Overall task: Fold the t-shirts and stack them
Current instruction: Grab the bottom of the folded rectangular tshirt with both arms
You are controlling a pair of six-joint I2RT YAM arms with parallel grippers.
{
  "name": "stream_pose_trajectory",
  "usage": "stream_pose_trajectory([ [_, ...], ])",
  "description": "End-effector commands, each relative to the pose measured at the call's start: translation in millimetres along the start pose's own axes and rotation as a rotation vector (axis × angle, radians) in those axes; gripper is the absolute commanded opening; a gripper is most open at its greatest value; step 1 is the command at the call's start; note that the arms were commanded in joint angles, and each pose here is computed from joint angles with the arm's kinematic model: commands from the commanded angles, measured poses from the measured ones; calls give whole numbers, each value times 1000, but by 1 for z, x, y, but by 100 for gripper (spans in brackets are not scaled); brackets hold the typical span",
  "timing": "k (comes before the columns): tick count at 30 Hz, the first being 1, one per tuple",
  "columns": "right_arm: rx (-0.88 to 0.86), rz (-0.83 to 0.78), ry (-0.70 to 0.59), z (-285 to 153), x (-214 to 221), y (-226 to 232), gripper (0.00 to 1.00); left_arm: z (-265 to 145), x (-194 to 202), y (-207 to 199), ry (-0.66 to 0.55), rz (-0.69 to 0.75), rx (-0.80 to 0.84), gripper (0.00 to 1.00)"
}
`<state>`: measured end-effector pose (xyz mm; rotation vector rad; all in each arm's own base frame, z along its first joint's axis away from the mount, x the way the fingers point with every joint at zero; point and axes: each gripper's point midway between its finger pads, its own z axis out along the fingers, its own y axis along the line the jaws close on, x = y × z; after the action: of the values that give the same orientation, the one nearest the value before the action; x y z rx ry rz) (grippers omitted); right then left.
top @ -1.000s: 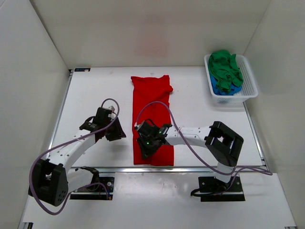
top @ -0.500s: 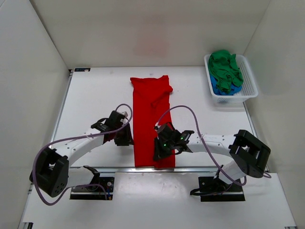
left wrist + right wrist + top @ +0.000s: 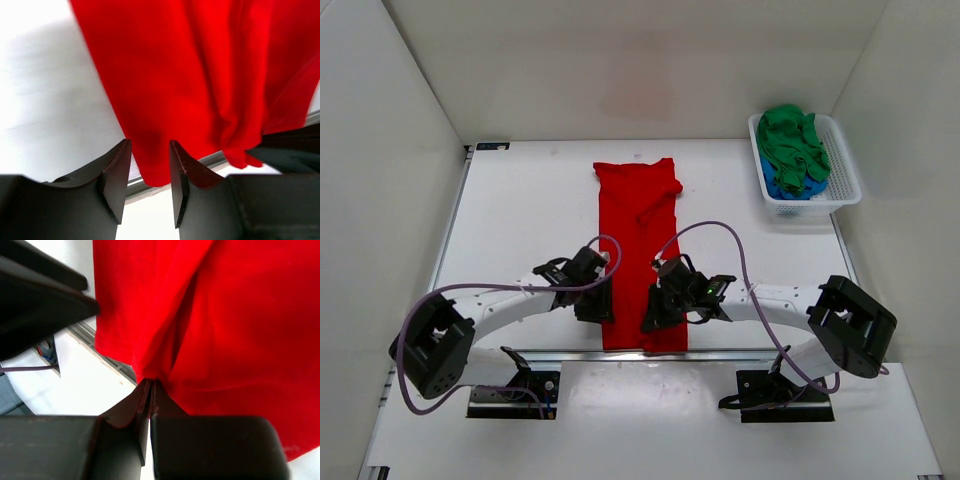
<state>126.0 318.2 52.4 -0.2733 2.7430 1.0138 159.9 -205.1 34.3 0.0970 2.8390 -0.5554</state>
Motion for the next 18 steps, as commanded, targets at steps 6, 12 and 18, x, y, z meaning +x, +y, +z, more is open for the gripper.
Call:
stream_pose_trajectory([
  [6,-12,14,-74,-4,-18,0,0,11,23,4,47,33,-46,48],
  [12,14,11,-59,-3,-17,-9,0,15,37,9,88,37,-46,26],
  [18,44,-9,-29,-8,-6,-25,0,11,43,27,87,28,-80,0],
])
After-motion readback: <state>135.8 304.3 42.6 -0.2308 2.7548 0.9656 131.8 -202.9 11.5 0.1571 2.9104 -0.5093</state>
